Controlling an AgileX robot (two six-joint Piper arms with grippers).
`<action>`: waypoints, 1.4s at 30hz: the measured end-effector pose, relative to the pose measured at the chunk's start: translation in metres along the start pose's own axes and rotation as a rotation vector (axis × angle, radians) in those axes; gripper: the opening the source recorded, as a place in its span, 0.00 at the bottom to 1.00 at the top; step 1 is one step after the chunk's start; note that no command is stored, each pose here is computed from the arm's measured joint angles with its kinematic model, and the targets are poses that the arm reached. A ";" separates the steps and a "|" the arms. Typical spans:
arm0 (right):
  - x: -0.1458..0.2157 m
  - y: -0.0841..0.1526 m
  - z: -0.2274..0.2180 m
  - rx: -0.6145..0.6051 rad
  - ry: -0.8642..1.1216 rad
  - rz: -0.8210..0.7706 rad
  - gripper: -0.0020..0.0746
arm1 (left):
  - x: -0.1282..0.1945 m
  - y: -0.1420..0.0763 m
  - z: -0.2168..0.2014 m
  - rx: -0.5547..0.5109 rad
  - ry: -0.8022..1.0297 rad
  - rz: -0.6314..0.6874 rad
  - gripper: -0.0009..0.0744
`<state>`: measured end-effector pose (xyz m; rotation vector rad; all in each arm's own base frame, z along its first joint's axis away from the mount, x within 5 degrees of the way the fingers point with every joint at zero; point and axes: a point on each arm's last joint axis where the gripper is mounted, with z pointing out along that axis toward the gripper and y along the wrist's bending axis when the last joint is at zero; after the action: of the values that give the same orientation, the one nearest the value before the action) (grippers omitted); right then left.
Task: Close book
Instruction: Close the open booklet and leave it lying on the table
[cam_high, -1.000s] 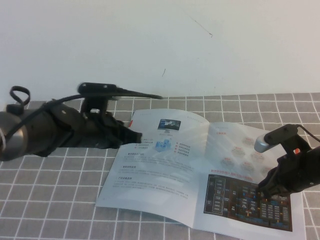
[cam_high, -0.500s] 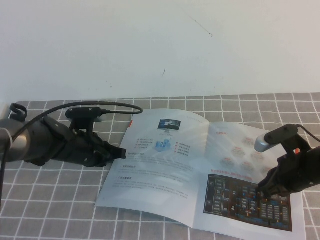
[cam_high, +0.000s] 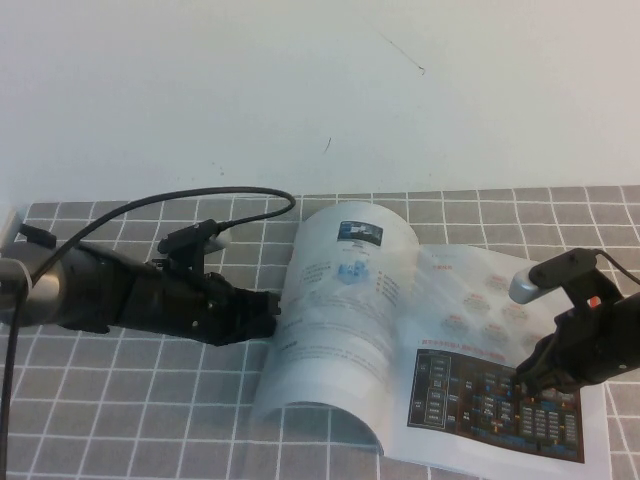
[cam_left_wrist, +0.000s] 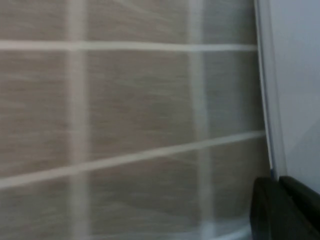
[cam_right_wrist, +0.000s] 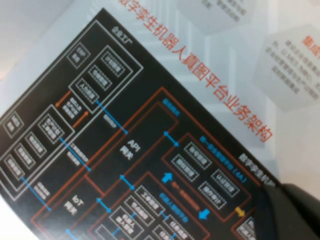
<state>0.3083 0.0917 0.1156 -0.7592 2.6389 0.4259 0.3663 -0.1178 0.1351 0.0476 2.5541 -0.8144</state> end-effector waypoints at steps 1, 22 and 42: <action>0.000 0.000 0.001 0.000 0.002 0.000 0.02 | 0.000 -0.003 0.000 0.040 0.002 -0.008 0.01; -0.002 -0.001 -0.001 0.012 -0.016 0.013 0.02 | 0.006 -0.077 -0.010 0.653 0.084 -0.033 0.01; -0.023 0.028 -0.165 0.245 -0.359 -0.193 0.02 | -0.022 -0.110 -0.079 0.501 -0.198 0.191 0.01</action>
<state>0.2684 0.0623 0.2773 -0.7677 2.2082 0.1619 0.3348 -0.1624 0.2611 0.3438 2.0709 -1.2875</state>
